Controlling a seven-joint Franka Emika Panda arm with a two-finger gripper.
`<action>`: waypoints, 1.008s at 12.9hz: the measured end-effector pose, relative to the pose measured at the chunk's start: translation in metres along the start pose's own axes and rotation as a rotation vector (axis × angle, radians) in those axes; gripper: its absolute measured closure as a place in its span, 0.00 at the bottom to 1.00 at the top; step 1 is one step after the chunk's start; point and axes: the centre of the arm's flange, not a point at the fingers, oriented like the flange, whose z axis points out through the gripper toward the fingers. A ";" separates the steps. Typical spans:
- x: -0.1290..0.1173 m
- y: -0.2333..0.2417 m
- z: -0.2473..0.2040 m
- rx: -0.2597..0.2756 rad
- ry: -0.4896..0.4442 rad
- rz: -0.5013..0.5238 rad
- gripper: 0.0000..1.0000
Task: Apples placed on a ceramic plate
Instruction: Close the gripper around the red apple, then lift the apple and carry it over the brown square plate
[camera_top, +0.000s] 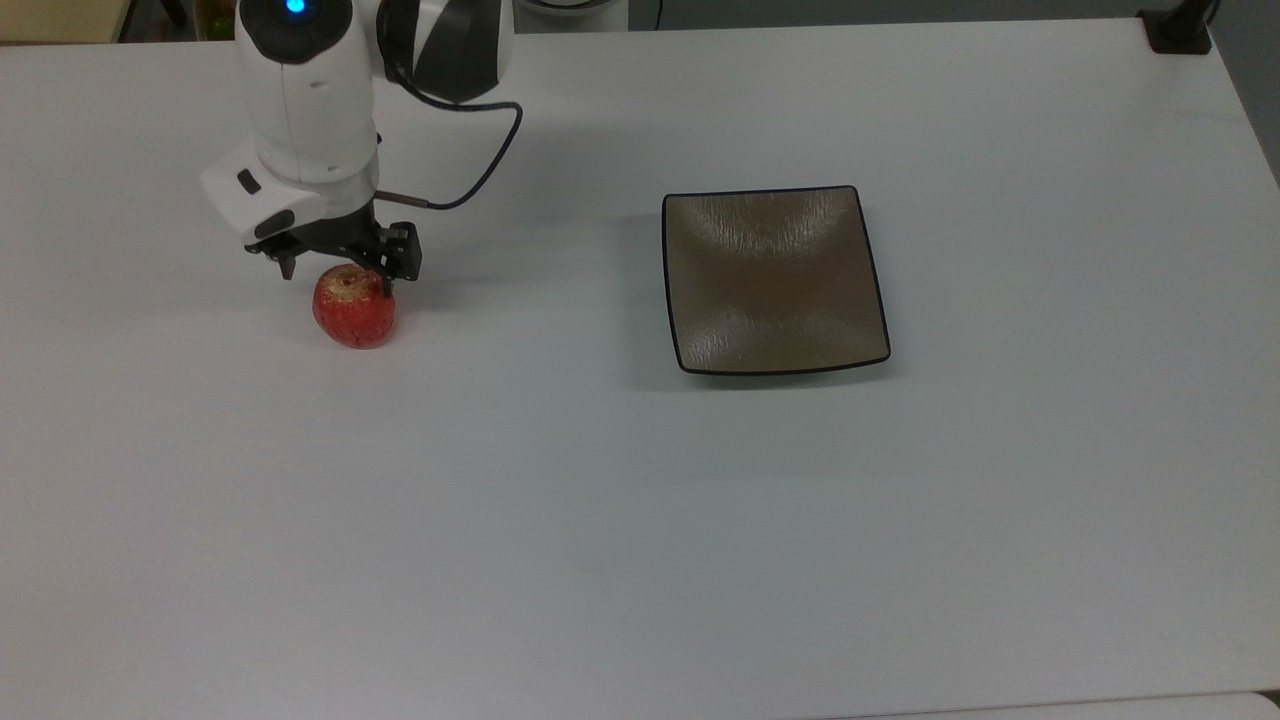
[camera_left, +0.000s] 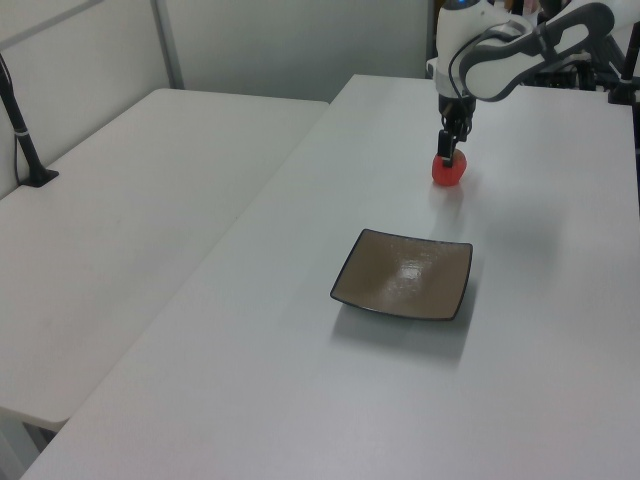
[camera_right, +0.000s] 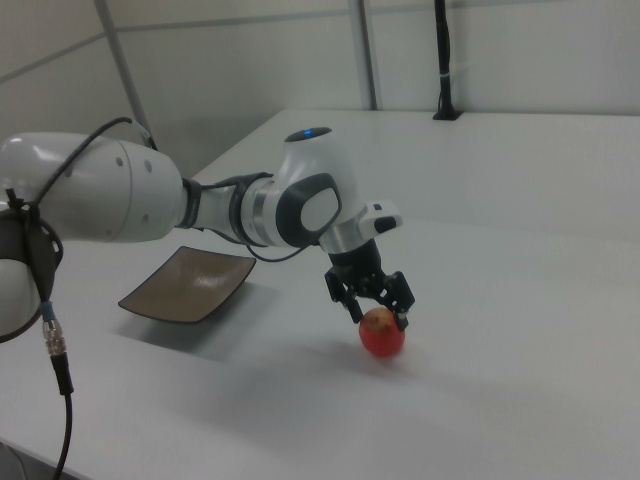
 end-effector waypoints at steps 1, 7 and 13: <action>0.001 -0.002 0.009 -0.011 -0.002 -0.012 0.00; 0.005 -0.003 0.015 -0.027 0.008 -0.027 0.24; 0.014 -0.041 -0.054 0.002 0.122 0.027 0.26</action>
